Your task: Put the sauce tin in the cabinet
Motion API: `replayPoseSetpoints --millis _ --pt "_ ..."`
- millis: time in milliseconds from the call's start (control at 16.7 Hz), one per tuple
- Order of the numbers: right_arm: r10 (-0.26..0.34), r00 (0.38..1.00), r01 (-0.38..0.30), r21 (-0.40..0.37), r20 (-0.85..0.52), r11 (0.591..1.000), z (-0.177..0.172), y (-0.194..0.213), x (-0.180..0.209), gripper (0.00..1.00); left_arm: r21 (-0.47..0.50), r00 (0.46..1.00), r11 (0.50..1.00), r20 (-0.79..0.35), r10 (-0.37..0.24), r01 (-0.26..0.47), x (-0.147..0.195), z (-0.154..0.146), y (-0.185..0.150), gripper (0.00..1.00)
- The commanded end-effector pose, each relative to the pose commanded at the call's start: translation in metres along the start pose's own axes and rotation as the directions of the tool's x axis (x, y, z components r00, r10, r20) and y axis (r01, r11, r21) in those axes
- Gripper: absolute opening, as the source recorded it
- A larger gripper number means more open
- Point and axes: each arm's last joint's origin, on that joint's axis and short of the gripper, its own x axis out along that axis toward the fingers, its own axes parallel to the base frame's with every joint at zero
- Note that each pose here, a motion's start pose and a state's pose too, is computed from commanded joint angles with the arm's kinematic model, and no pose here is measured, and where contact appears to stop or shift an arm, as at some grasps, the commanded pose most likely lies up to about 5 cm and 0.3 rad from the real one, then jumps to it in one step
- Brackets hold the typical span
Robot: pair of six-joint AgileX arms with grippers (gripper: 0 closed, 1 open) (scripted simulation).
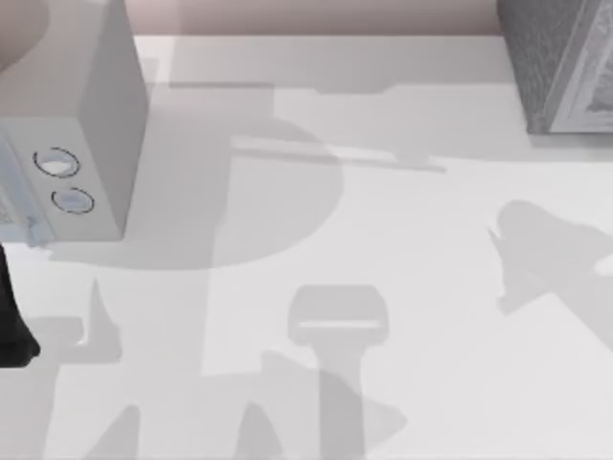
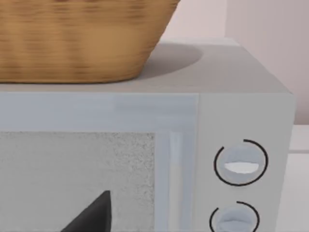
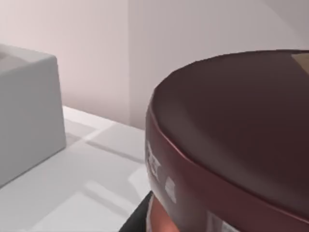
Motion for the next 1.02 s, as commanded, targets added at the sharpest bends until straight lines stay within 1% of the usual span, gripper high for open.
replayPoseSetpoints --millis 120,240,360,480,540,660,1020 --pt "-0.155 0.987 0.155 0.006 0.029 0.988 -0.021 0.005 -0.029 0.00 0.000 1.000 1.000 0.000 0.000 0.000 0.000 0.000 0.000 1.00" --pt "-0.287 0.957 0.287 0.018 0.045 0.958 -0.045 0.009 -0.047 0.00 0.000 1.000 1.000 0.000 0.000 0.000 0.000 0.000 0.000 1.00" --pt "-0.389 0.920 0.388 0.030 0.050 0.921 -0.068 0.009 -0.056 0.00 0.000 1.000 1.000 0.000 0.000 0.000 0.000 0.000 0.000 1.00" --pt "-0.458 0.888 0.457 0.038 0.048 0.889 -0.087 0.009 -0.060 0.00 0.000 1.000 1.000 0.000 0.000 0.000 0.000 0.000 0.000 1.00" --pt "-0.481 0.876 0.479 0.040 0.046 0.877 -0.094 0.008 -0.061 0.00 0.000 1.000 1.000 0.000 0.000 0.000 0.000 0.000 0.000 1.00" --pt "-0.502 0.864 0.500 0.042 0.045 0.865 -0.100 0.008 -0.061 0.00 0.000 1.000 1.000 0.000 0.000 0.000 0.000 0.000 0.000 1.00" --pt "-0.499 0.866 0.497 0.043 0.040 0.867 -0.098 0.008 -0.061 0.00 0.000 1.000 1.000 0.000 0.000 0.000 0.000 0.000 0.000 1.00"
